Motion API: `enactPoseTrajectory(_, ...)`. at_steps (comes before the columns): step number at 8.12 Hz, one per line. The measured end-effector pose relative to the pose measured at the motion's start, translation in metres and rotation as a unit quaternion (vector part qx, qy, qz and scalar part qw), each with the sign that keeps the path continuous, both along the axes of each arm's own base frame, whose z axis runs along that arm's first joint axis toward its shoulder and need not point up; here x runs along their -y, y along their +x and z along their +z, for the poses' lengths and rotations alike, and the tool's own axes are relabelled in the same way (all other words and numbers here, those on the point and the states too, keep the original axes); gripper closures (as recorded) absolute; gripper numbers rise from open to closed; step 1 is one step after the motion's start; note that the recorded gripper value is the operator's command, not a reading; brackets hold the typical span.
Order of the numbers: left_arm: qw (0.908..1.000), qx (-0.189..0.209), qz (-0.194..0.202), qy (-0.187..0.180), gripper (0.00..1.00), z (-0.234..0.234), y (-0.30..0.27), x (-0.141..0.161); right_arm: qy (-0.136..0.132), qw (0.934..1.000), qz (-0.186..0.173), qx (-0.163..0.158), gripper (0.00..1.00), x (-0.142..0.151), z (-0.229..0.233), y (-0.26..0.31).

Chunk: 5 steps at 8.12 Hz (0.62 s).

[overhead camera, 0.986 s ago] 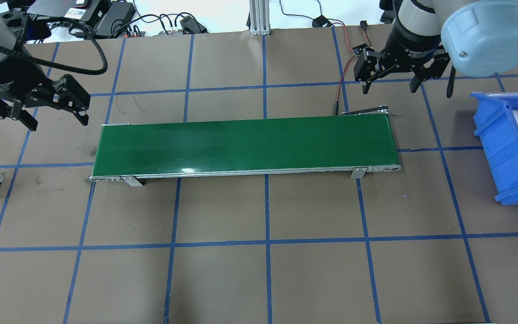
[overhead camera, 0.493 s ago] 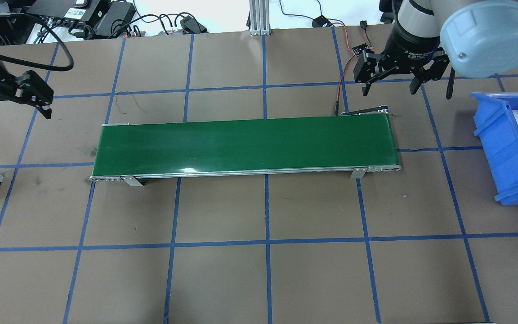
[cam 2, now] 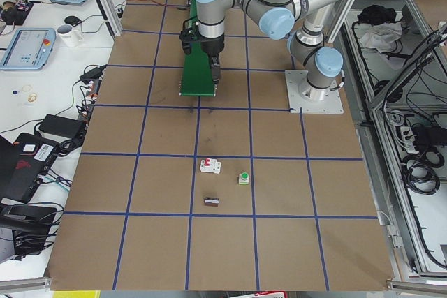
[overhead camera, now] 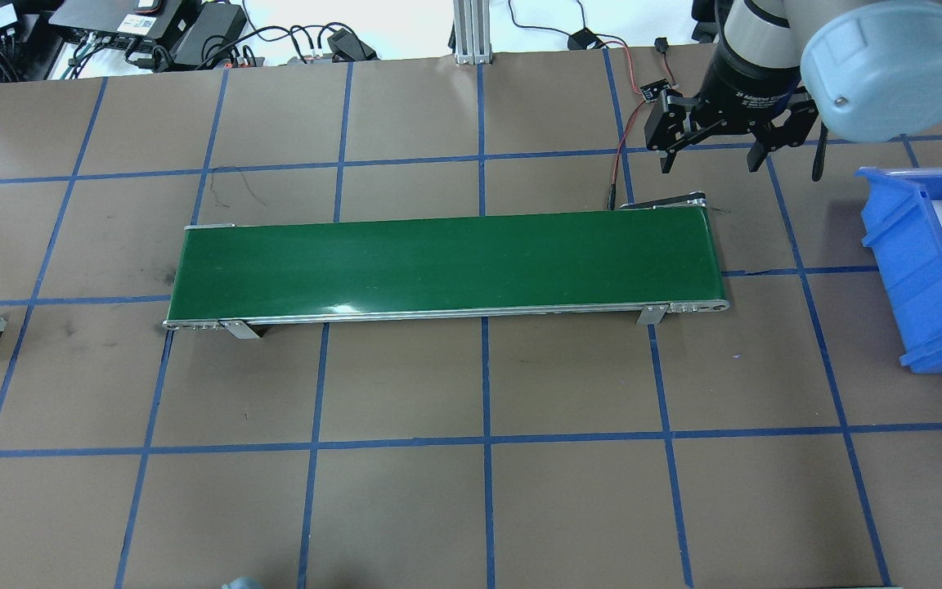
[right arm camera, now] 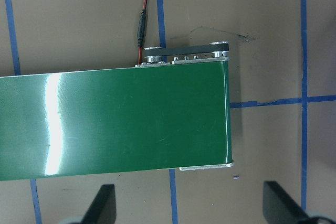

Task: Move capacitor from left to right
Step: 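Move the left gripper down toward the black capacitor beside the white breaker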

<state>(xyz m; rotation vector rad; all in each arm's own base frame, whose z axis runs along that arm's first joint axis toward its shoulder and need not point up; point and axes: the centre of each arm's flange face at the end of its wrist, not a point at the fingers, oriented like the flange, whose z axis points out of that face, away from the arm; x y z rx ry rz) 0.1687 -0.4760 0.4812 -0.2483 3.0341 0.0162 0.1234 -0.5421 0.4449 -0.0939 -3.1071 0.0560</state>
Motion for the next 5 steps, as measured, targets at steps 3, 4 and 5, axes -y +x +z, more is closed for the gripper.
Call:
enactPoseTrajectory(3, 0.9998, -0.009, -0.016, -0.001, 0.00, -0.009, 0.087, -0.028, -0.001, 1.0000, -0.004, 0.001, 0.00, 0.000, 0.000, 0.000)
enactPoseTrajectory(4, 0.9997, -0.006, -0.022, -0.003, 0.00, -0.015, 0.112, -0.034, -0.001, 1.0000, -0.004, -0.002, 0.00, 0.000, 0.000, -0.001)
enactPoseTrajectory(5, 0.9995, 0.001, -0.029, -0.007, 0.00, -0.022, 0.134, -0.036, 0.001, 1.0000, -0.006, -0.005, 0.00, 0.001, -0.001, -0.003)
